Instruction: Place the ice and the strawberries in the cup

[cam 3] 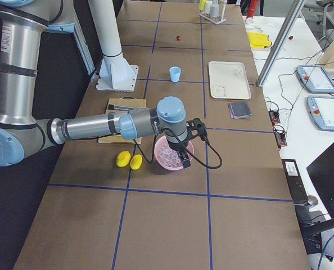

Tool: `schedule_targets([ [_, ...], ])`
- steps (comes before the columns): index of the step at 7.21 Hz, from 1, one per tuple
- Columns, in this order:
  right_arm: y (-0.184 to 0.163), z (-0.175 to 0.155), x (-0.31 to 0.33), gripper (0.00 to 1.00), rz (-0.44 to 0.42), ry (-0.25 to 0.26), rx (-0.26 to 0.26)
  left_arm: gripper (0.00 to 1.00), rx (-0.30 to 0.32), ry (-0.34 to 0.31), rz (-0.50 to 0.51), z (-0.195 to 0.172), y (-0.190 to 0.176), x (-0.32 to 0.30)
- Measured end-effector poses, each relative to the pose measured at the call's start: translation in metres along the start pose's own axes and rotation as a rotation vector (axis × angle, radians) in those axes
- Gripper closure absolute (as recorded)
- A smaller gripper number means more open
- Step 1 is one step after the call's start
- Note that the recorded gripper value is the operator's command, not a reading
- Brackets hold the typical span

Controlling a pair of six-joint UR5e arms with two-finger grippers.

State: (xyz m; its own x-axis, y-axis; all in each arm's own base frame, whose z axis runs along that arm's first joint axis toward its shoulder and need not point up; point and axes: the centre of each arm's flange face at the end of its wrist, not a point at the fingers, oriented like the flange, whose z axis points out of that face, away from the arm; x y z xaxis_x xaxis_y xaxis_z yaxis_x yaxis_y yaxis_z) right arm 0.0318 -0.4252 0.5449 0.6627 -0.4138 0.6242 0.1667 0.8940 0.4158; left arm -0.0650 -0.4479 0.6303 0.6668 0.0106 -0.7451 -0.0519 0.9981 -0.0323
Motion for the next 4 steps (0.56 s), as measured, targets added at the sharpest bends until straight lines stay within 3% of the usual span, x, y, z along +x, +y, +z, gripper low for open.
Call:
schedule_targets([
  [2, -0.021, 0.042, -0.043, 0.00, -0.079, -0.046, -0.050, 0.00, -0.002, 0.000, 0.001, 0.001, 0.000, 0.001],
  [4, -0.045, 0.075, -0.085, 0.00, -0.161, -0.030, -0.092, 0.00, -0.005, 0.001, 0.005, 0.002, -0.001, 0.002],
])
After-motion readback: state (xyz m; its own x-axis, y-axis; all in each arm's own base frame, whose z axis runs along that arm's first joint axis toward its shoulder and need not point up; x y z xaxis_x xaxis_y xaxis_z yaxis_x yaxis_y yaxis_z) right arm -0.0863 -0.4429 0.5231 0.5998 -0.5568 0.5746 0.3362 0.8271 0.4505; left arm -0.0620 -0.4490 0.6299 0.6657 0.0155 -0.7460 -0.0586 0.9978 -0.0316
